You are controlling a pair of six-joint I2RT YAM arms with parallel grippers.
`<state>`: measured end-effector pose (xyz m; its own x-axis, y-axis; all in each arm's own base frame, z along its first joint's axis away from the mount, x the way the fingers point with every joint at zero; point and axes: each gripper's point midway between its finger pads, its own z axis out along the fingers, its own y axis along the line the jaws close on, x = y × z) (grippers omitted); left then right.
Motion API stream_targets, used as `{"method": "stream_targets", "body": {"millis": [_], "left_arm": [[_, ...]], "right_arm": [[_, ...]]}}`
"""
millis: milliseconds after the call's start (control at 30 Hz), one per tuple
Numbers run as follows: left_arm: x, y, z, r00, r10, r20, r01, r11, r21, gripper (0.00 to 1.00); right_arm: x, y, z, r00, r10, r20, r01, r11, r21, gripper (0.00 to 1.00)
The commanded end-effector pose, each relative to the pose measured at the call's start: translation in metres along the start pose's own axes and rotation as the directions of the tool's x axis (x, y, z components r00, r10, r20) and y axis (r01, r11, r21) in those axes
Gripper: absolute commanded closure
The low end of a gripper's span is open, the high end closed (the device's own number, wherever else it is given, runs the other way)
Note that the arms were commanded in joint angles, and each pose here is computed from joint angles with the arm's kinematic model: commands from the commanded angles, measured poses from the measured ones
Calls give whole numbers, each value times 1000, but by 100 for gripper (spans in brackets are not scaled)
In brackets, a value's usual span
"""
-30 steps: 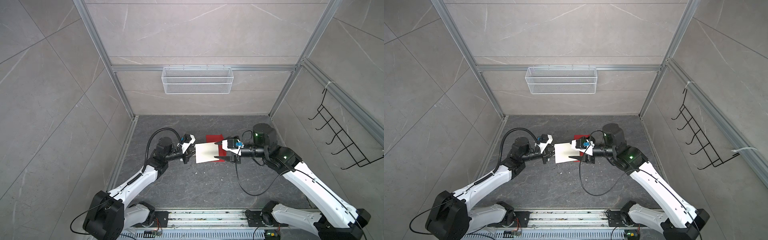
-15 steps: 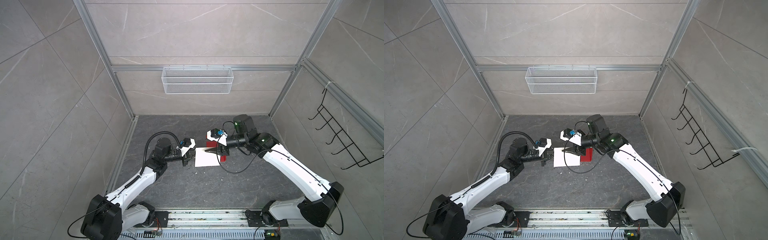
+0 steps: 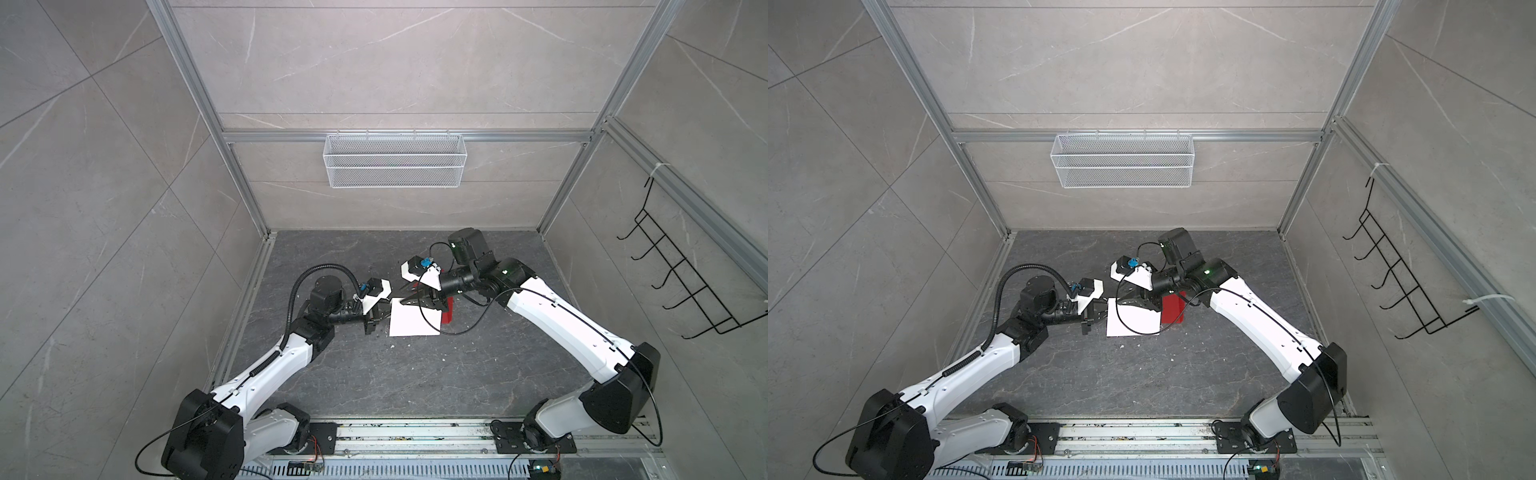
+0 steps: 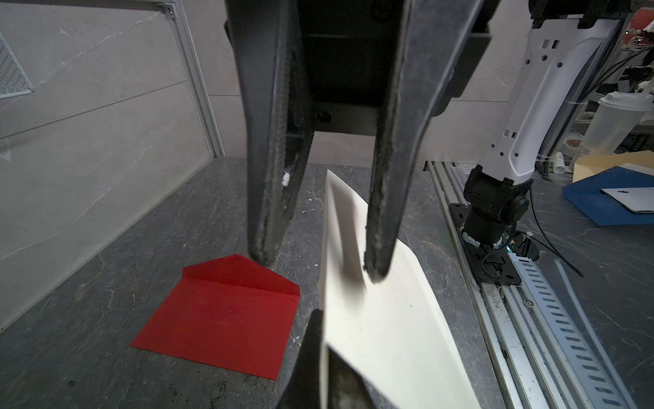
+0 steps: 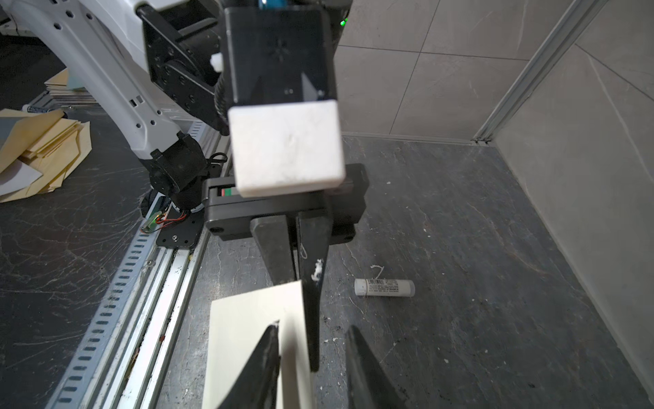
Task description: Place the letter into the envelope and seal it
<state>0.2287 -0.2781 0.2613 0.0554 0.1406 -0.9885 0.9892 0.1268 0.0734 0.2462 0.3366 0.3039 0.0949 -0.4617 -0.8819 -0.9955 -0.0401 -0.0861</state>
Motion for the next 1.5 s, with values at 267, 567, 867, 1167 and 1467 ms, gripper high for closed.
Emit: {"method": "stream_targets", "body": {"millis": [267, 567, 867, 1167, 1467], "left_arm": [[-17, -5, -1, 997, 68, 31, -69, 997, 32, 100], [-18, -6, -2, 997, 74, 30, -75, 997, 31, 100], [-17, -6, -3, 997, 72, 24, -73, 997, 29, 100], [-9, -7, -7, 997, 73, -13, -73, 997, -3, 93], [-24, -24, -36, 988, 157, -6, -157, 981, -112, 50]], "right_arm": [[-4, 6, 5, 1000, 22, 4, -21, 997, -70, 82], [1, 9, 7, 1000, 28, -13, -29, 996, -89, 84], [2, 8, 8, 1000, 27, -14, -28, 995, -91, 95], [0, 7, 2, 1000, -19, -10, 18, 999, -48, 100], [16, 8, -9, 994, -71, -82, 74, 997, 30, 100]]}}
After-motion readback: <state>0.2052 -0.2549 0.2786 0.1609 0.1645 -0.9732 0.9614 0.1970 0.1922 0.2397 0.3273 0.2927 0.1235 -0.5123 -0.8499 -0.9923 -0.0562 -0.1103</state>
